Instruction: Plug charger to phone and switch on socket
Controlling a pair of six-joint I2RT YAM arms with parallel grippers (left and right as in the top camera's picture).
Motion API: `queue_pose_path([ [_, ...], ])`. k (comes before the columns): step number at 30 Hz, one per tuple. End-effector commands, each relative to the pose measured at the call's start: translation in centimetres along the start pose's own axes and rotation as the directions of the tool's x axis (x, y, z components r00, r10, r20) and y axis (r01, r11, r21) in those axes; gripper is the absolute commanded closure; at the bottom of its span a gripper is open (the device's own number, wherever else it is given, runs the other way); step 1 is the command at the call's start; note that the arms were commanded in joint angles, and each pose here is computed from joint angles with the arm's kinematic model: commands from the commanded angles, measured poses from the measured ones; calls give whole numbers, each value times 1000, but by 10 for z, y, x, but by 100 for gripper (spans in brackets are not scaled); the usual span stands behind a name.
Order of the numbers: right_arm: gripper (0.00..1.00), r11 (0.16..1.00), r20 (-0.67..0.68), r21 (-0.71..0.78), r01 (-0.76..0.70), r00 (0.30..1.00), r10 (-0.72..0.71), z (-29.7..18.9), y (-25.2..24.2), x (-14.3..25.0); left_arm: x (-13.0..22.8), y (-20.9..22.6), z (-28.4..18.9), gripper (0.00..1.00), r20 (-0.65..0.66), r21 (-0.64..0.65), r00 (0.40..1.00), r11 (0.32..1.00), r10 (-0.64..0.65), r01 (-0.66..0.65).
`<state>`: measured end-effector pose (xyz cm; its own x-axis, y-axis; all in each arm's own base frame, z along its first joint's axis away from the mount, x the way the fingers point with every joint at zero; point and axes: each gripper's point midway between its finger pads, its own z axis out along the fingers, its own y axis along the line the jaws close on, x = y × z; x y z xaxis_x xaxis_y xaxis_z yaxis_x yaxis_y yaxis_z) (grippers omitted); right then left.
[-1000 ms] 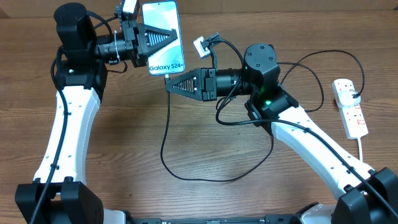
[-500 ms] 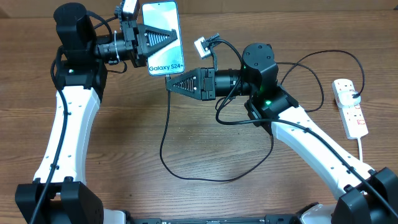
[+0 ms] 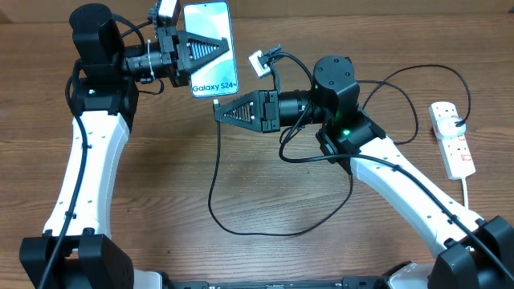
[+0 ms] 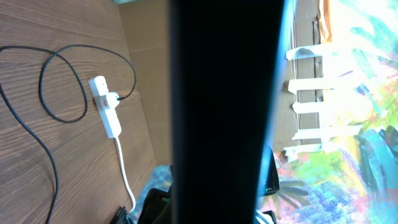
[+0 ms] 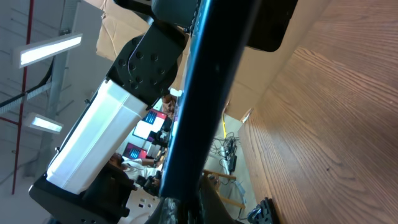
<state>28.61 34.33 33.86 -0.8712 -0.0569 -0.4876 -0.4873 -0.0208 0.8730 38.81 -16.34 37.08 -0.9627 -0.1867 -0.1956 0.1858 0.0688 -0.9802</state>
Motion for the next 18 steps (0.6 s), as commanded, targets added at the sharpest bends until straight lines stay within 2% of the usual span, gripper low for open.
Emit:
queue_pose_path([
  [1, 96, 1000, -10, -20, 23, 1000, -24, 1, 7, 0, 6, -11, 1, 96, -27, 16, 998, 999, 48, -47],
  [18, 96, 999, 26, -16, 34, 999, -34, 1, 8, -7, 7, -12, 1, 96, -34, 19, 998, 999, 48, -47],
])
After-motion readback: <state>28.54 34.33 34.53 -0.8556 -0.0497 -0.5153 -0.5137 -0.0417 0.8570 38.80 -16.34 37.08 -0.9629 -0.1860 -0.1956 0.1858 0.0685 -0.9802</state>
